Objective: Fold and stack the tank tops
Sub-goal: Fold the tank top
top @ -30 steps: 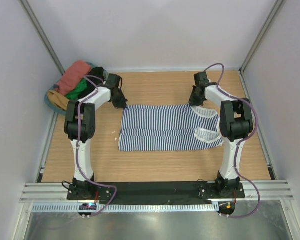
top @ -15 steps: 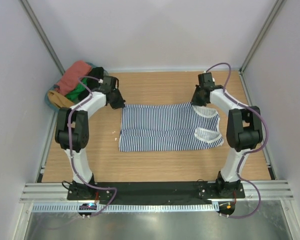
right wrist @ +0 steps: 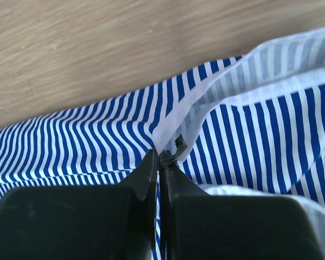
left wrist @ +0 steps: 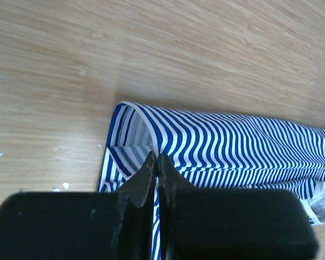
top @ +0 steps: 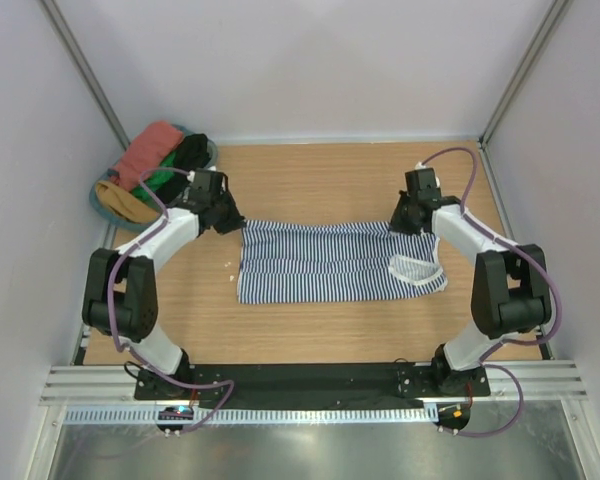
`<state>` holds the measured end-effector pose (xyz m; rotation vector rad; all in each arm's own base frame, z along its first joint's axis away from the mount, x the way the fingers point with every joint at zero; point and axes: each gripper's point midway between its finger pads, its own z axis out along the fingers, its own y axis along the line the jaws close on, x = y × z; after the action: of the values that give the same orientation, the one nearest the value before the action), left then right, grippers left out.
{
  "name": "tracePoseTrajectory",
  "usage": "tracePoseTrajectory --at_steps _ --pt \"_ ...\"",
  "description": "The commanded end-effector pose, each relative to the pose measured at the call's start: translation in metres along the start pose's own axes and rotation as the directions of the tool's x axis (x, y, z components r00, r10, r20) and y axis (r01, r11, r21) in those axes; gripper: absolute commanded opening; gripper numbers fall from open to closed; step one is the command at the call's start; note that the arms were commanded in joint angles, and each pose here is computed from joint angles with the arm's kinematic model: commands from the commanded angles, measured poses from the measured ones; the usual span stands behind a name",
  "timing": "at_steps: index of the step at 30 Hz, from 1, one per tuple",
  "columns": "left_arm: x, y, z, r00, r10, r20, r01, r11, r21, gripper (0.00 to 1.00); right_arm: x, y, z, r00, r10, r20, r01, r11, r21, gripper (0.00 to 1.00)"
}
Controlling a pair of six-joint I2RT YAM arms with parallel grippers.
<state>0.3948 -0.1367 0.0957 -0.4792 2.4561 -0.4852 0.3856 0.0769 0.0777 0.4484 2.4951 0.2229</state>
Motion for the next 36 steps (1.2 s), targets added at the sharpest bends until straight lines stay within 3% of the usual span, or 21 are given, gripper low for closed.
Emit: tracePoseTrajectory --at_steps 1,13,26,29,30,32,36 --pt "0.001 -0.011 -0.016 0.999 0.016 0.048 -0.019 0.999 0.05 0.0 -0.006 0.001 -0.023 0.997 0.02 0.078 -0.018 0.999 -0.035 0.01" --pt "0.047 0.007 -0.05 0.999 0.005 0.052 -0.008 0.999 0.051 0.0 0.041 -0.023 -0.05 0.992 0.086 0.092 -0.082 0.995 -0.051 0.01" --pt "0.109 0.053 -0.035 0.999 -0.025 -0.047 0.021 0.995 -0.098 0.02 0.1 -0.056 -0.045 0.978 0.202 0.057 -0.203 0.979 0.018 0.01" --pt "0.115 0.059 -0.033 0.998 -0.025 -0.054 0.018 0.993 -0.117 0.07 0.11 -0.06 -0.04 0.979 0.201 0.024 -0.202 0.979 0.038 0.13" --pt "0.115 0.06 -0.034 0.998 -0.023 -0.053 0.016 0.993 -0.121 0.09 0.111 -0.06 -0.038 0.98 0.201 0.017 -0.201 0.979 0.042 0.24" --pt "0.115 0.063 -0.035 0.999 -0.021 -0.049 0.014 0.992 -0.127 0.15 0.115 -0.061 -0.036 0.98 0.198 0.001 -0.198 0.979 0.048 0.25" --pt "0.117 0.071 -0.034 0.999 -0.012 -0.045 0.005 0.987 -0.162 0.17 0.116 -0.064 -0.036 0.981 0.196 0.002 -0.196 0.979 0.065 0.25"
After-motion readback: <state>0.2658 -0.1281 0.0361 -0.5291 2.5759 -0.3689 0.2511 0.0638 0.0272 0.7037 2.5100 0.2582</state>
